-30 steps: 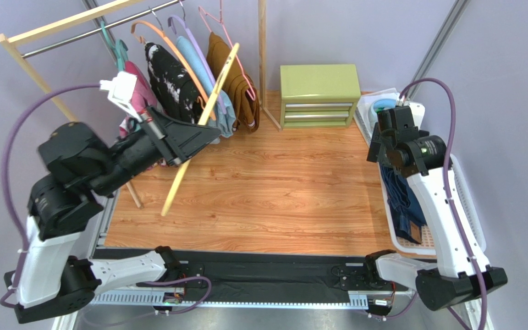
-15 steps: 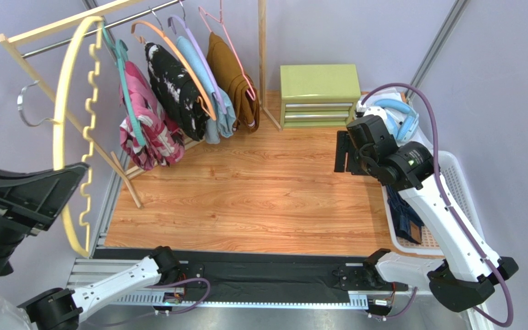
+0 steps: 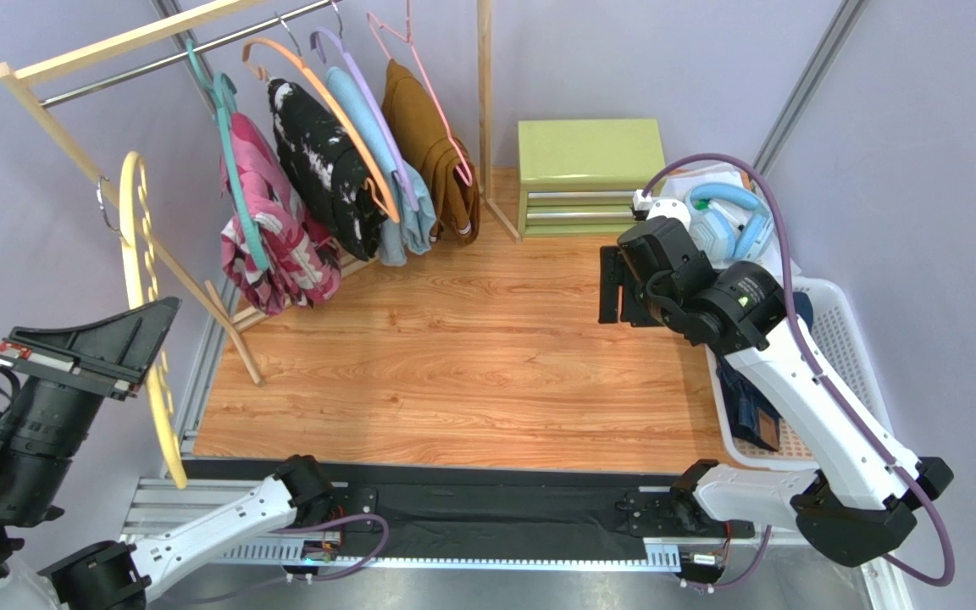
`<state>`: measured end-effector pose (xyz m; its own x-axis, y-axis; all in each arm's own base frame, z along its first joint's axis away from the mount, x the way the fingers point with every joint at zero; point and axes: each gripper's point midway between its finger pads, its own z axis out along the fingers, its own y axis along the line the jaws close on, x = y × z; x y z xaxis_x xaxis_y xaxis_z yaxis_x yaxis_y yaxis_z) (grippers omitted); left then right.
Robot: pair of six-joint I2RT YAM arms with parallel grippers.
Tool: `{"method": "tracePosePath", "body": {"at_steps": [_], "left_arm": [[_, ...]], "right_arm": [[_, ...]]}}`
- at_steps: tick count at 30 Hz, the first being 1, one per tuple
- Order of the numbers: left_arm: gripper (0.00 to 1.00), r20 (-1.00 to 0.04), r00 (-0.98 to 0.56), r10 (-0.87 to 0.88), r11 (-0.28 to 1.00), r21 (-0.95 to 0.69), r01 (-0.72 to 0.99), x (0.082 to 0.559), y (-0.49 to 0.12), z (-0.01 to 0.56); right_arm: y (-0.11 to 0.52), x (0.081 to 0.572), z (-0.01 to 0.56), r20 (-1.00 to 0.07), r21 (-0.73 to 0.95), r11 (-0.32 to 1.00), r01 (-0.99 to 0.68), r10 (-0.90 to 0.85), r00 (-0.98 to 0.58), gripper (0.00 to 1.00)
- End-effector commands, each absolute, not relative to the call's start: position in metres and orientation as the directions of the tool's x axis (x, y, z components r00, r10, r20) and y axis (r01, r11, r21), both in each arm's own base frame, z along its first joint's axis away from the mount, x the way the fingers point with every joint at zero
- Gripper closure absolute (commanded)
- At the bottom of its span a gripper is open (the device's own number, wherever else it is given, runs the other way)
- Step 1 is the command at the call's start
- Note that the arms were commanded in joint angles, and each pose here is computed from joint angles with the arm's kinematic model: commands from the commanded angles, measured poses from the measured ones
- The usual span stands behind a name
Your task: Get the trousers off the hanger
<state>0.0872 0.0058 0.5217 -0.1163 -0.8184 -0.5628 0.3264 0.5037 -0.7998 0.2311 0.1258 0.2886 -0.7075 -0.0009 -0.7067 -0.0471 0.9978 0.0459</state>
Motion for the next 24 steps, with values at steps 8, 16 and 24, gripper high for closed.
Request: {"method": "tracePosePath", "body": {"at_steps": [8, 16, 24], "left_arm": [[1.0, -0.526, 0.017, -0.85, 0.527, -0.85, 0.024, 0.142, 0.007, 0.49], [1.0, -0.556, 0.117, -0.823, 0.561, -0.828, 0.006, 0.187, -0.027, 0.503], [1.0, -0.496, 0.107, -0.862, 0.501, -0.865, 0.029, 0.217, -0.056, 0.495]], "right_arm": [[0.143, 0.25, 0.293, -0.727, 0.014, 0.991, -0.132, -0.081, -0.682, 0.25], [0.149, 0.249, 0.294, -0.717, -0.025, 0.971, -0.238, -0.183, -0.672, 0.23], [0.155, 0.239, 0.282, -0.698, -0.004, 0.952, -0.307, -0.222, -0.68, 0.21]]}}
